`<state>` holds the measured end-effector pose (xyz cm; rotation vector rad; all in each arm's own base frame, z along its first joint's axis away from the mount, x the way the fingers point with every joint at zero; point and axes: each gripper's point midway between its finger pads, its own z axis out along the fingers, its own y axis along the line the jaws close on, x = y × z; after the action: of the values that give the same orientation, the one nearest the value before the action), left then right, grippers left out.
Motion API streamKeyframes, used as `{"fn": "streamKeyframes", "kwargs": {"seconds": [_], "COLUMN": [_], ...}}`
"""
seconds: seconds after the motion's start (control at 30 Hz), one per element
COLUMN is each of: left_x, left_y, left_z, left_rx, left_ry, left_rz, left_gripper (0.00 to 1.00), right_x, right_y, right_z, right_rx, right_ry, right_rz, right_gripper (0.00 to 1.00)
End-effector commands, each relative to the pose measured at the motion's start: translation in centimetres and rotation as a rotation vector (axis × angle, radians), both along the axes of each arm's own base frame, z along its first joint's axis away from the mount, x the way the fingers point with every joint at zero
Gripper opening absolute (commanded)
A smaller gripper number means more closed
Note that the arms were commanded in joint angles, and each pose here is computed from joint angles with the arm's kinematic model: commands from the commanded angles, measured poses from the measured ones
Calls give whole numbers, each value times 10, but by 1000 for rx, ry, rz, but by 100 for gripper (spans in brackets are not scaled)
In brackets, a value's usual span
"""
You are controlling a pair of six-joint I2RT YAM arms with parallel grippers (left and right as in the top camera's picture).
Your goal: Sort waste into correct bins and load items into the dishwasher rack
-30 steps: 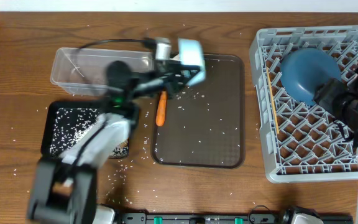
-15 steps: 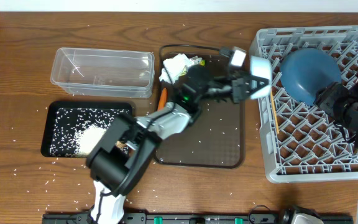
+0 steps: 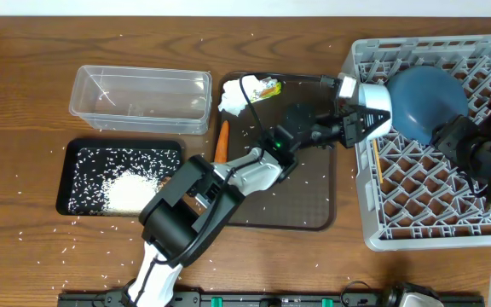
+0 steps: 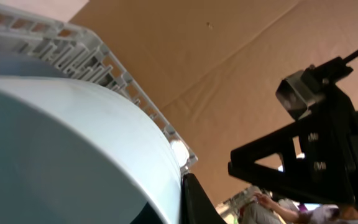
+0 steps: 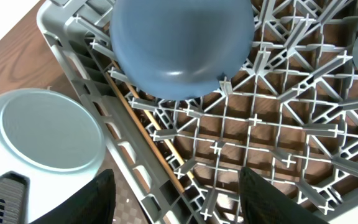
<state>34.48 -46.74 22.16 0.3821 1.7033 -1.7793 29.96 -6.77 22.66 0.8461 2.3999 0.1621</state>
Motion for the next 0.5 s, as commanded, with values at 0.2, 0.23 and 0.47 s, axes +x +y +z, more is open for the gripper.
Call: {"fn": "streamKeyframes", "kwargs": {"seconds": [0.2, 0.23, 0.47], "left_x": [13, 12, 3], "left_y": [-14, -17, -28], "left_z": [-13, -13, -33], "left_rx": [-95, -113, -99], "left_ry": [89, 99, 128], "left_rz": [29, 16, -34], "left_gripper": [6, 6, 6], "right_x": [-4, -4, -5], "right_y": [-4, -4, -4], "right_z": [2, 2, 1], "right_rx": [1, 1, 2], "right_ry": [-1, -1, 5], "right_rz": [-25, -25, -25], "right_gripper": [58, 59, 59]}}
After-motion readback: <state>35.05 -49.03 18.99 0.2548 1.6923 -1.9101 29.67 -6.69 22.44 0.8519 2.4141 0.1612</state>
